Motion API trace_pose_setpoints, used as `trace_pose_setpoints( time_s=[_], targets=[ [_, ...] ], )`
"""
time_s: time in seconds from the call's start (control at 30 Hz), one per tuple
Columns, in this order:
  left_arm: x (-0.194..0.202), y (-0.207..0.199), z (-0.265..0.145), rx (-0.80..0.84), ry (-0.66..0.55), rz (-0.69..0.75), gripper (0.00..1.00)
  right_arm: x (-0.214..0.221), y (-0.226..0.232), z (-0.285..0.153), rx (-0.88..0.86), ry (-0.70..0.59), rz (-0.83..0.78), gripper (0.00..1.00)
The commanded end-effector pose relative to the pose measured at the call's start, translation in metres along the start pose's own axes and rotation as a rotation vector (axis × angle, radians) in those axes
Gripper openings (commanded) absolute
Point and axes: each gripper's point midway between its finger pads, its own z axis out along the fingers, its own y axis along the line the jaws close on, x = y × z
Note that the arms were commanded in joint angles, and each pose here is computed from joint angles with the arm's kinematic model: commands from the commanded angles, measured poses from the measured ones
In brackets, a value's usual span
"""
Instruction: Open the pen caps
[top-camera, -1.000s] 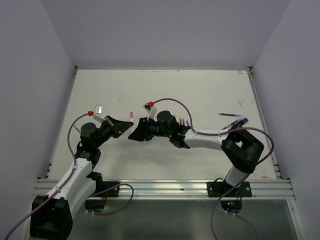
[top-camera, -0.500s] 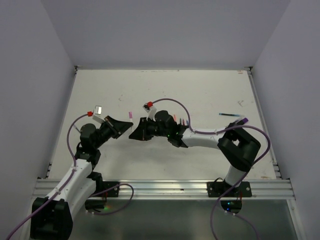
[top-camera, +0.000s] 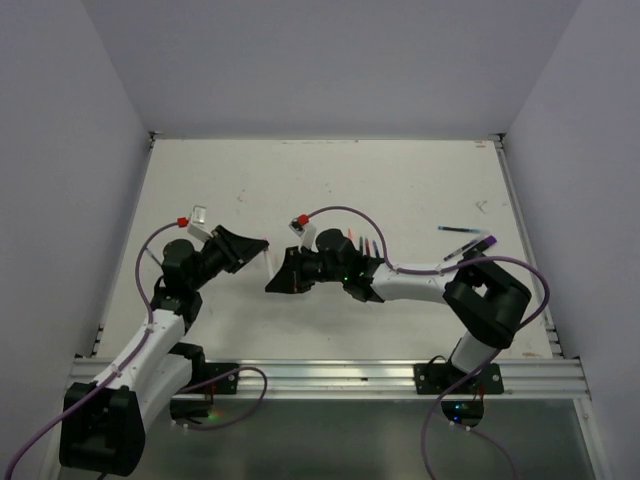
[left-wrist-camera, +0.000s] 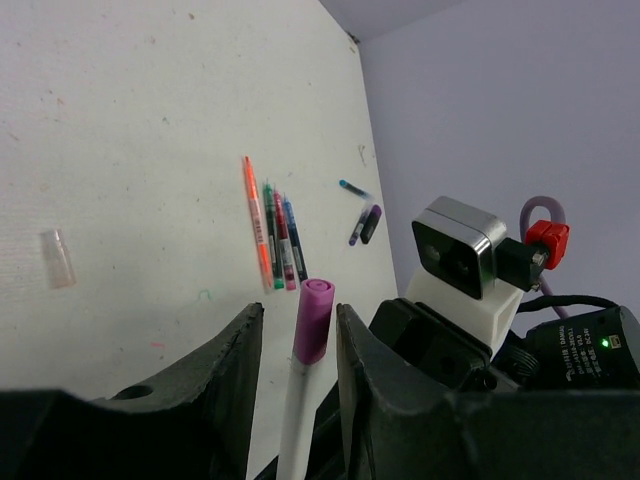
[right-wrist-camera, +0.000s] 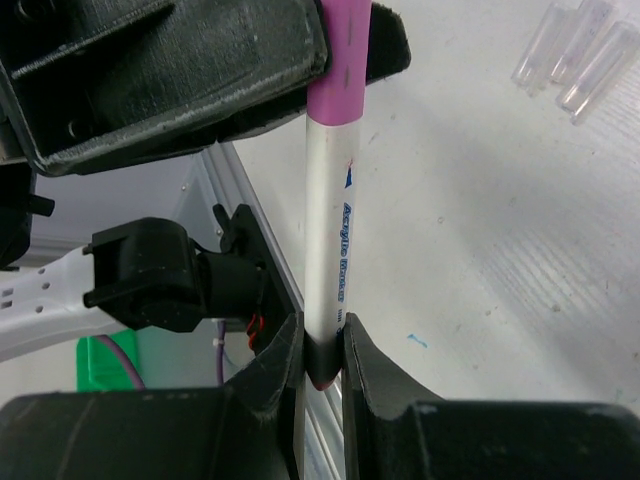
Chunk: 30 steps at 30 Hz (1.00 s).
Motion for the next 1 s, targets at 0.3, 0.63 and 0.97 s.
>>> trace_pose_setpoints(
  time_s=[0.3, 0.63, 0.97],
  targets=[
    [-0.002, -0.014, 0.003, 0.043, 0.03, 0.051, 0.0, 0.001, 0.021, -0.003, -0.063, -0.002, -0.024, 0.0],
    [-0.052, 0.027, -0.018, -0.453, -0.128, 0.019, 0.0, 0.008, -0.026, -0.014, 0.605, 0.018, -0.403, 0.0],
    [-0.068, 0.05, -0.017, -0.607, -0.085, 0.196, 0.0, 0.005, -0.062, -0.053, 0.697, 0.016, -0.35, 0.0]
  ],
)
